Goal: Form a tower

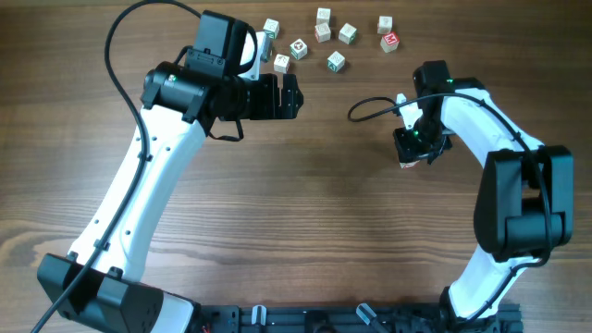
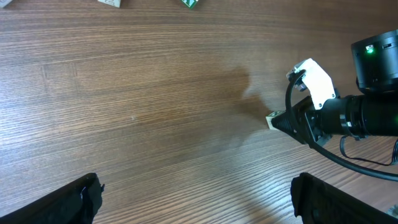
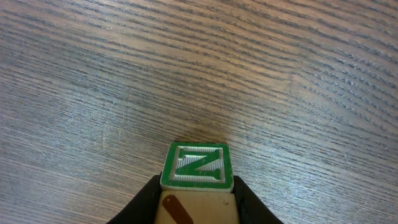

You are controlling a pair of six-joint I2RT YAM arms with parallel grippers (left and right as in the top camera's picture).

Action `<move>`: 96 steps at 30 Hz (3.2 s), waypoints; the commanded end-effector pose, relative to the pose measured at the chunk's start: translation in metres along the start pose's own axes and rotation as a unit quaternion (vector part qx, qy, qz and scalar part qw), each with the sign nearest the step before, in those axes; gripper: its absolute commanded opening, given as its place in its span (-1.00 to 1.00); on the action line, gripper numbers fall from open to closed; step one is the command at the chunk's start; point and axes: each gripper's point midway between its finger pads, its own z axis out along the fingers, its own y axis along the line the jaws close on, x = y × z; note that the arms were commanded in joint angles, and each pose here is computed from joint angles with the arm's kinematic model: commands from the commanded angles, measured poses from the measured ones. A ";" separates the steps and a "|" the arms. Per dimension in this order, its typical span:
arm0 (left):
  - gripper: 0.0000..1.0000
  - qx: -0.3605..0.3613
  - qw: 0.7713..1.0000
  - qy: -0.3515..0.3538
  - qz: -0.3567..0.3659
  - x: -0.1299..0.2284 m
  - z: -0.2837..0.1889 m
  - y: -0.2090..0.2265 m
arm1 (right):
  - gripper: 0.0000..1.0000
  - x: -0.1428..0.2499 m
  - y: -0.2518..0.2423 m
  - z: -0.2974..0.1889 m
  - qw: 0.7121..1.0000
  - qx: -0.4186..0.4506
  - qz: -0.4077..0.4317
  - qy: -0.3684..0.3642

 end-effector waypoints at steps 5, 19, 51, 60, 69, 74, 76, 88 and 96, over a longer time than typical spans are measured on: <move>1.00 0.005 1.000 0.005 -0.002 0.002 0.002 -0.002 | -0.77 0.014 -0.006 0.009 0.998 0.021 0.044 0.037; 1.00 0.005 1.000 0.005 -0.002 0.002 0.002 -0.002 | -0.87 -0.011 -0.014 -0.001 0.984 0.037 0.174 -0.010; 1.00 0.005 1.000 0.005 -0.002 0.002 0.002 -0.002 | -0.39 -0.008 -0.009 0.003 0.984 0.023 0.179 -0.004; 1.00 0.005 1.000 0.005 -0.002 0.002 0.002 -0.002 | -0.36 -0.002 -0.008 0.002 0.983 0.023 0.180 0.008; 1.00 0.005 1.000 0.005 -0.002 0.002 0.002 -0.002 | -0.13 -0.001 -0.008 0.002 0.983 0.023 0.179 0.009; 1.00 0.005 1.000 0.005 -0.002 0.002 0.002 -0.002 | -0.17 -0.004 -0.008 0.002 0.983 0.023 0.180 0.003; 1.00 0.005 1.000 0.005 -0.002 0.002 0.002 -0.002 | -0.34 -0.004 -0.008 0.002 0.983 0.023 0.180 0.003; 1.00 0.005 1.000 0.005 -0.002 0.002 0.002 -0.002 | -0.21 -0.004 -0.008 0.002 0.984 0.023 0.178 0.003; 1.00 0.005 1.000 0.005 -0.002 0.002 0.002 -0.002 | -0.18 -0.005 -0.008 0.002 0.984 0.022 0.178 0.002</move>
